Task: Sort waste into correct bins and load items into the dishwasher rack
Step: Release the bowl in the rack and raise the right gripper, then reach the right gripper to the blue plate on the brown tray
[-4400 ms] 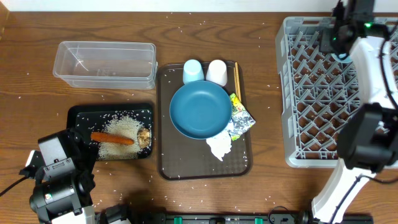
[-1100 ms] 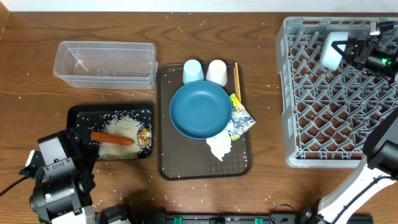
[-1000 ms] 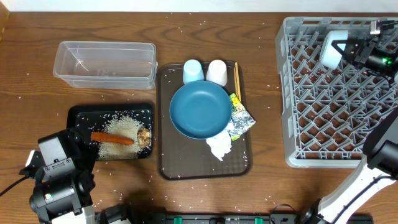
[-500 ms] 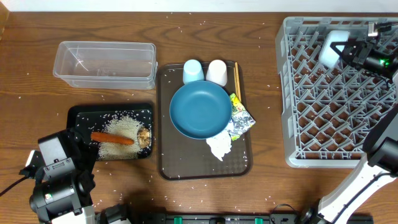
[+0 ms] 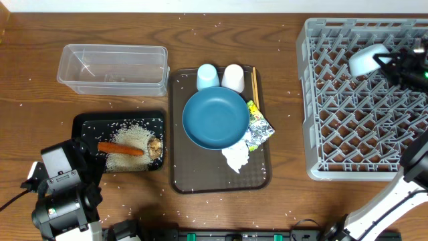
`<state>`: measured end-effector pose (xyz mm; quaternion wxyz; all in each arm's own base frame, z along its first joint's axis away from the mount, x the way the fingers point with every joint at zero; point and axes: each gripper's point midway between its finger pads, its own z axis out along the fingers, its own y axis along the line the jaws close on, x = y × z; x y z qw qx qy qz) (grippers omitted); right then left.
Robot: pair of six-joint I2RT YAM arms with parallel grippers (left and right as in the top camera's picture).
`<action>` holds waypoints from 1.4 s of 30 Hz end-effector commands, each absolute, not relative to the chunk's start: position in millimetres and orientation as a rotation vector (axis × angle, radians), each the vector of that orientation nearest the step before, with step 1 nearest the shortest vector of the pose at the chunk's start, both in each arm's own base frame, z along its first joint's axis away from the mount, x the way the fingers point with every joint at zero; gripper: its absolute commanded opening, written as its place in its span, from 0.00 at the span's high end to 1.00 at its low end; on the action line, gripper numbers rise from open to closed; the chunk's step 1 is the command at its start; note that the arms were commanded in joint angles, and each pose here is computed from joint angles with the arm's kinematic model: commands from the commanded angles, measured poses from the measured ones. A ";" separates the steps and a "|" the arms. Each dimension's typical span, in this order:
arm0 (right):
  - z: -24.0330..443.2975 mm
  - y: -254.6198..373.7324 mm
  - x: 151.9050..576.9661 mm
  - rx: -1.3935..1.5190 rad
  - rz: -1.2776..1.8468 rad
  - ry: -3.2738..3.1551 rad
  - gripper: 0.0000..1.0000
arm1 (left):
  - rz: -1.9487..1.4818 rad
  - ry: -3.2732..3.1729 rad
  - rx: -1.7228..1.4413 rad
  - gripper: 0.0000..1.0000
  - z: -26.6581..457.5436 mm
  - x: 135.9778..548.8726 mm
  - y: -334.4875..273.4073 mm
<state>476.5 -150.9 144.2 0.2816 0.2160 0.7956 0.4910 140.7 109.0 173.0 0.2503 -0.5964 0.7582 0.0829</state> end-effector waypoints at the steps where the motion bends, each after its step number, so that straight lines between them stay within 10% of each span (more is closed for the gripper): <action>1: 154.2 -160.4 470.2 0.665 1.229 2.167 0.68 | 0.238 2.058 -1.612 0.02 178.1 140.5 111.4; 15: 291.5 -152.0 415.7 0.729 0.660 2.171 0.44 | 0.238 2.058 -1.612 0.02 178.1 140.5 111.4; 21: 328.2 -84.0 418.4 0.515 0.679 2.171 0.01 | 0.238 2.058 -1.612 0.02 178.1 140.5 111.4; 42: 149.5 274.2 389.4 -0.739 0.265 2.610 0.11 | 0.238 2.058 -1.612 0.02 178.1 140.5 111.4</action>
